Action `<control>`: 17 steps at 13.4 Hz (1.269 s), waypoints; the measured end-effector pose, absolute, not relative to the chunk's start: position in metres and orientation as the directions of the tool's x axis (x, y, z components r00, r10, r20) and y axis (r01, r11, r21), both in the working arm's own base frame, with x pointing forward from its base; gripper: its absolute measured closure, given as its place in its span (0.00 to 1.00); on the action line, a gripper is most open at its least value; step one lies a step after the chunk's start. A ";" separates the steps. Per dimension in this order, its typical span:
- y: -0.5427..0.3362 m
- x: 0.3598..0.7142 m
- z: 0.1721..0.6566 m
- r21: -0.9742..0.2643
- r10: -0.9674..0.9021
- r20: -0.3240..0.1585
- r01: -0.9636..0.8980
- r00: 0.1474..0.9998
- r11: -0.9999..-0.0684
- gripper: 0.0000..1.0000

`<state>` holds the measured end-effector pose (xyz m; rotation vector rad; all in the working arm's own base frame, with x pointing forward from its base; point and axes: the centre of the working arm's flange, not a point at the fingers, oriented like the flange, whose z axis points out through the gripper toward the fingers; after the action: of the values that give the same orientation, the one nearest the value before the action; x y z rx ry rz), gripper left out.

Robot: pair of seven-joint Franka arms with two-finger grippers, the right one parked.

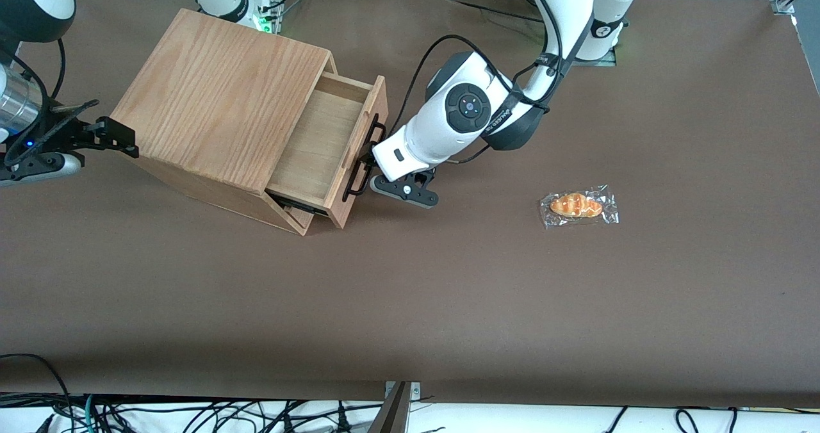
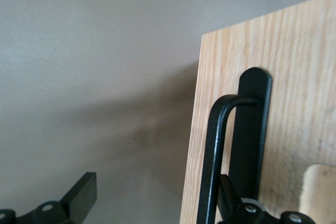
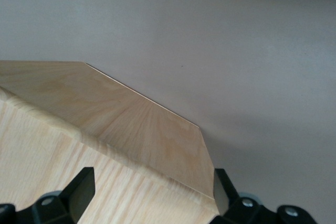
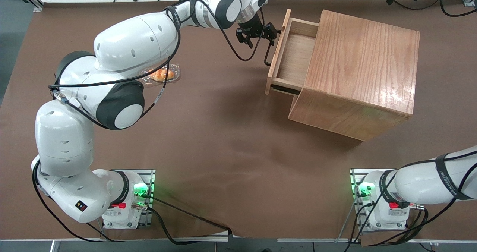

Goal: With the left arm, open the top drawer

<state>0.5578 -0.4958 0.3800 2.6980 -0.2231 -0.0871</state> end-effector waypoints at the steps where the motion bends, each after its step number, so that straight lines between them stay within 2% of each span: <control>1: -0.494 0.558 0.384 0.423 -0.168 -0.031 -0.140 0.985 -0.895 0.00; 8: -0.447 0.589 0.427 0.445 -0.129 -0.087 -0.078 0.988 -0.892 0.00; 11: -0.417 0.607 0.438 0.443 -0.093 -0.093 -0.042 0.991 -0.895 0.00; 15: -0.341 0.633 0.436 0.384 -0.046 -0.200 0.035 0.979 -0.923 0.00; 17: -0.301 0.644 0.433 0.317 -0.023 -0.224 0.050 0.974 -0.947 0.00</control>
<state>0.6438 -0.3013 0.4331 2.7967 0.0196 -0.3221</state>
